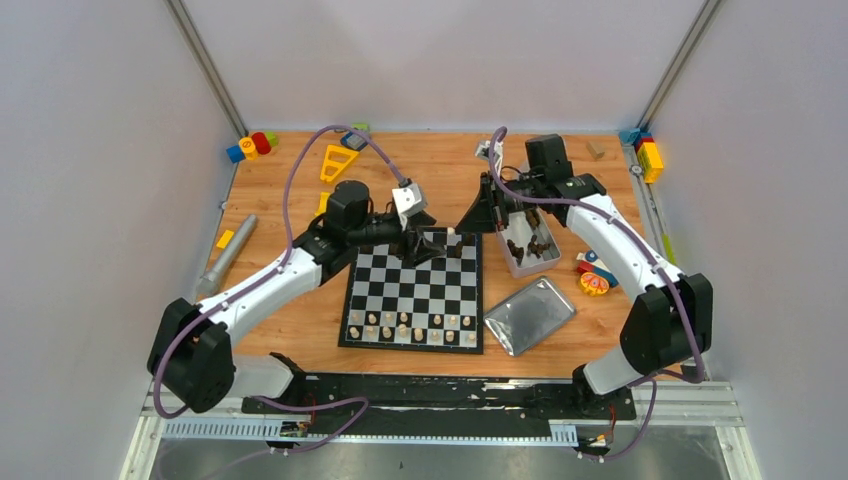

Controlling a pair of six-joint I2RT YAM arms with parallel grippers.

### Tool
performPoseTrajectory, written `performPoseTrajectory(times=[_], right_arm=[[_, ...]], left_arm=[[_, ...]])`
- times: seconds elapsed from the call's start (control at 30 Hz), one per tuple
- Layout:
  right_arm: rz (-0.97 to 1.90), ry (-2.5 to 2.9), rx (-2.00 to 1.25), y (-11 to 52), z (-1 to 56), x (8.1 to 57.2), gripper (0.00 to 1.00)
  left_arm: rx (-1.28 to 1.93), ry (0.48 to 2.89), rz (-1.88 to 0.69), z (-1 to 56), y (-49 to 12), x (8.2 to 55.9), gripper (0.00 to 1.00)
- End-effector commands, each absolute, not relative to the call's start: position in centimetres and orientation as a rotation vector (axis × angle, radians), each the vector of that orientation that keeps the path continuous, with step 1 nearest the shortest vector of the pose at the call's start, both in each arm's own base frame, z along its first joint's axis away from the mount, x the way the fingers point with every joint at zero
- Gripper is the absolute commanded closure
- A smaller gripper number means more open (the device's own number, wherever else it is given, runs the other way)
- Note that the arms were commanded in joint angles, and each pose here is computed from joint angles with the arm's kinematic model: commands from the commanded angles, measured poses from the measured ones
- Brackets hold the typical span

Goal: Set up the chess pieces on the board
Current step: Place the chess piece on the chessboard.

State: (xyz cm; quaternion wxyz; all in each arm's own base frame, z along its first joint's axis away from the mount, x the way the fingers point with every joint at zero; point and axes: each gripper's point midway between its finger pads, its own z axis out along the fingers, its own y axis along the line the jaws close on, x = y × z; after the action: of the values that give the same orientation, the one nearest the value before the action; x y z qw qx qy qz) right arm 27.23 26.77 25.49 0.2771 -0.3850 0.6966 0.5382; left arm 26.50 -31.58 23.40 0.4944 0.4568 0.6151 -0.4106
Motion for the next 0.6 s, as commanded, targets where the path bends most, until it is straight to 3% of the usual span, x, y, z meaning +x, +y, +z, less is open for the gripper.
performPoseTrajectory(times=[0.0, 0.37, 0.57], right_arm=[[1.238, 1.832, -1.124, 26.1, 26.5, 27.2, 1.0], [0.769, 2.009, -1.559, 29.2, 19.7, 23.0, 1.0], [0.54, 2.118, -1.83, 31.0, 14.6, 21.2, 1.0]], left_arm=[[1.231, 1.511, -0.772, 23.3, -28.0, 26.5, 0.14], [0.915, 1.844, -0.333, 23.4, -13.3, 29.1, 0.0], [0.665, 2.066, -0.186, 22.8, -6.3, 28.3, 0.0]])
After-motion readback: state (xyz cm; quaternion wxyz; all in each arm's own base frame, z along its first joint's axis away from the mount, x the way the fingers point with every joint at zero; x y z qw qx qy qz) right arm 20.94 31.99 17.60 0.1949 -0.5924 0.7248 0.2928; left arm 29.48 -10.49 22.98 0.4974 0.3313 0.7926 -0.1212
